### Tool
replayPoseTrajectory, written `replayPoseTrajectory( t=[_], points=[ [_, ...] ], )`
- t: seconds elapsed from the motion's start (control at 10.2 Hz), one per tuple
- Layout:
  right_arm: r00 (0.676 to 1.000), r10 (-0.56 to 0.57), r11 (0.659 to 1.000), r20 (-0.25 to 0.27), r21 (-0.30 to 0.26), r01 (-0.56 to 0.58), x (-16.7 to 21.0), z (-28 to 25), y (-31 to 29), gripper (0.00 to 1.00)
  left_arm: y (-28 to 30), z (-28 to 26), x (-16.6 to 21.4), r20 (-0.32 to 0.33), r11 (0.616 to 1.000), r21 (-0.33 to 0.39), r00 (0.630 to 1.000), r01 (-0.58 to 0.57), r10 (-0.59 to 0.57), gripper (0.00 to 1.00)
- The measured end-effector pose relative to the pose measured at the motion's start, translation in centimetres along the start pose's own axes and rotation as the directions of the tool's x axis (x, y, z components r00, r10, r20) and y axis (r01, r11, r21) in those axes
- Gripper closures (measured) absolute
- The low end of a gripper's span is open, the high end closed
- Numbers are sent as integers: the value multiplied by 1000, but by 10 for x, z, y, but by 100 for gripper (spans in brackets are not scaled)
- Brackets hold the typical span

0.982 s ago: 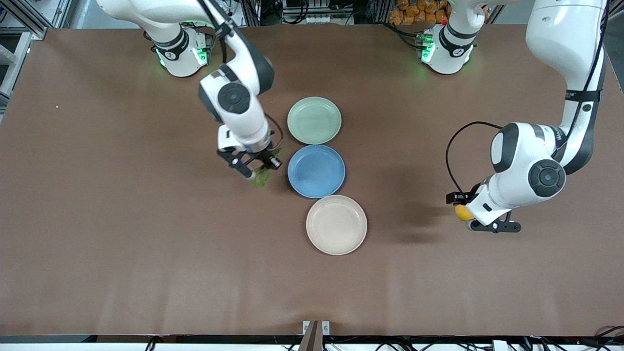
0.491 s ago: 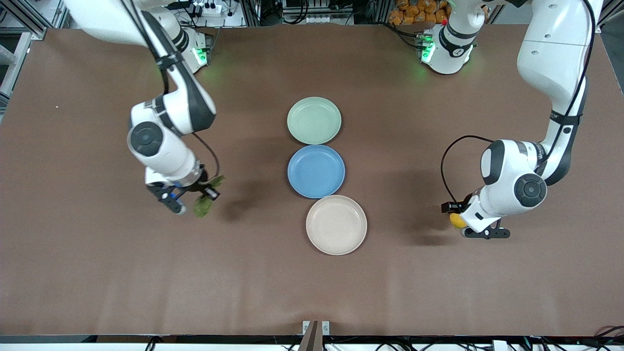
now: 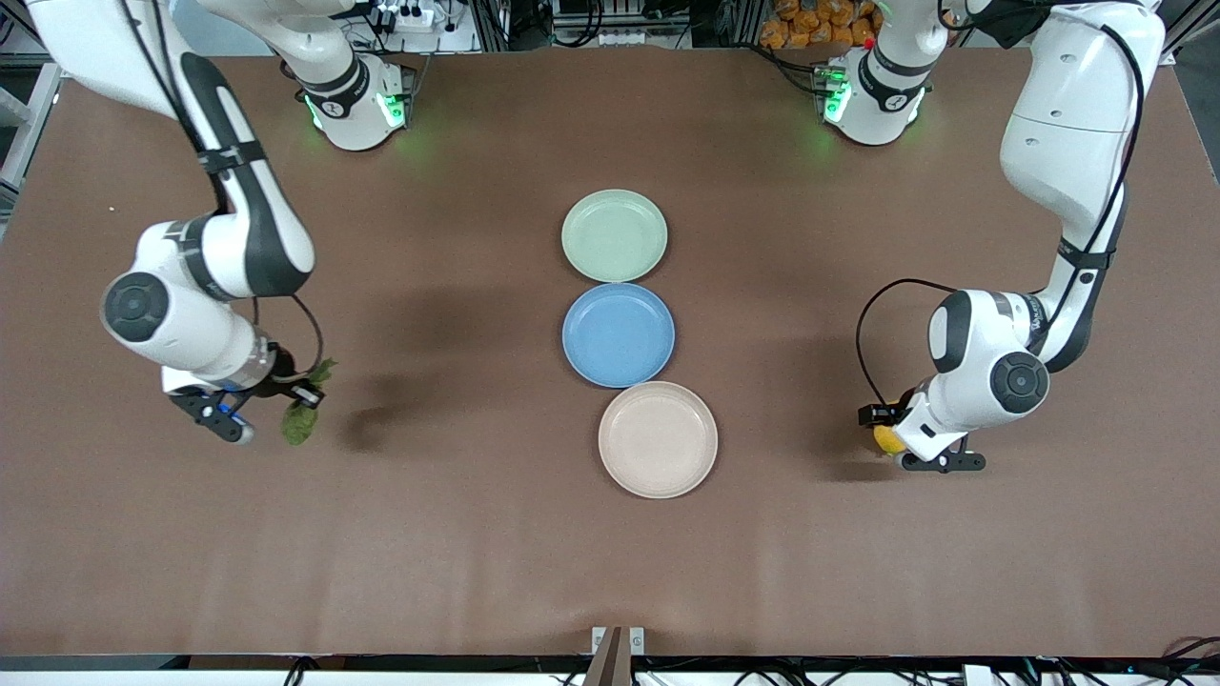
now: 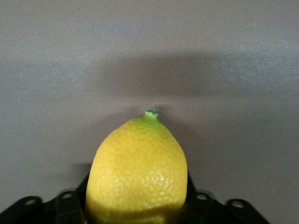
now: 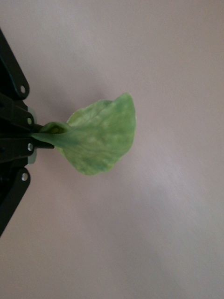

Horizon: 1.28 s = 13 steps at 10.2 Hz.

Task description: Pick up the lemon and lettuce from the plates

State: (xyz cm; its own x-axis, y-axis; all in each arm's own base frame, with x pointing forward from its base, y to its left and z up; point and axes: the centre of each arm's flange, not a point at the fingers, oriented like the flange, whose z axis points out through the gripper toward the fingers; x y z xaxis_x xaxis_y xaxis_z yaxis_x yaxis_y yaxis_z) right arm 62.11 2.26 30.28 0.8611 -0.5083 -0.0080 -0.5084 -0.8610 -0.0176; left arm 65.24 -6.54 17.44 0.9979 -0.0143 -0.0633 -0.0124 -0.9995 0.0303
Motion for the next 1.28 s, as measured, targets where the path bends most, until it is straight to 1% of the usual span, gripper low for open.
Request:
replayPoseTrajectory(
  t=[0.1,0.2,0.29,0.39,0.69,0.79,0.88,0.98,1.08,1.28],
  points=[
    [1000,-11,1000,5,-3,11,12,3,21,96,0,-1,1,-5,1000,2,1000,-2,2,7],
    [1000,-12,1000,12,-6,12,19,8,34,96,0,-4,3,-12,1000,4,1000,-5,5,0],
    [1000,-12,1000,19,-9,12,21,12,38,93,0,-8,5,-21,1000,5,1000,-7,7,0],
    [1000,-15,1000,22,-9,15,20,15,36,87,0,-17,8,-32,1000,12,999,-13,14,0],
    [1000,-11,1000,19,-7,11,23,14,38,46,0,-56,9,-26,999,33,999,-25,26,0],
    [1000,-11,1000,20,-8,11,23,15,39,33,0,-76,8,-22,999,38,999,-25,26,0],
    [1000,-12,1000,24,-10,12,23,15,39,22,1,-97,8,-22,999,42,999,-24,25,0],
    [1000,-13,1000,29,-12,13,23,15,40,8,1,-118,6,-25,999,45,999,-24,25,0],
    [999,-24,1000,29,-12,24,24,13,40,0,1,-139,3,-30,999,49,999,-23,24,0],
    [996,-84,996,37,-15,84,25,2,42,0,3,-178,-6,-39,999,46,999,-18,20,0]
  ],
)
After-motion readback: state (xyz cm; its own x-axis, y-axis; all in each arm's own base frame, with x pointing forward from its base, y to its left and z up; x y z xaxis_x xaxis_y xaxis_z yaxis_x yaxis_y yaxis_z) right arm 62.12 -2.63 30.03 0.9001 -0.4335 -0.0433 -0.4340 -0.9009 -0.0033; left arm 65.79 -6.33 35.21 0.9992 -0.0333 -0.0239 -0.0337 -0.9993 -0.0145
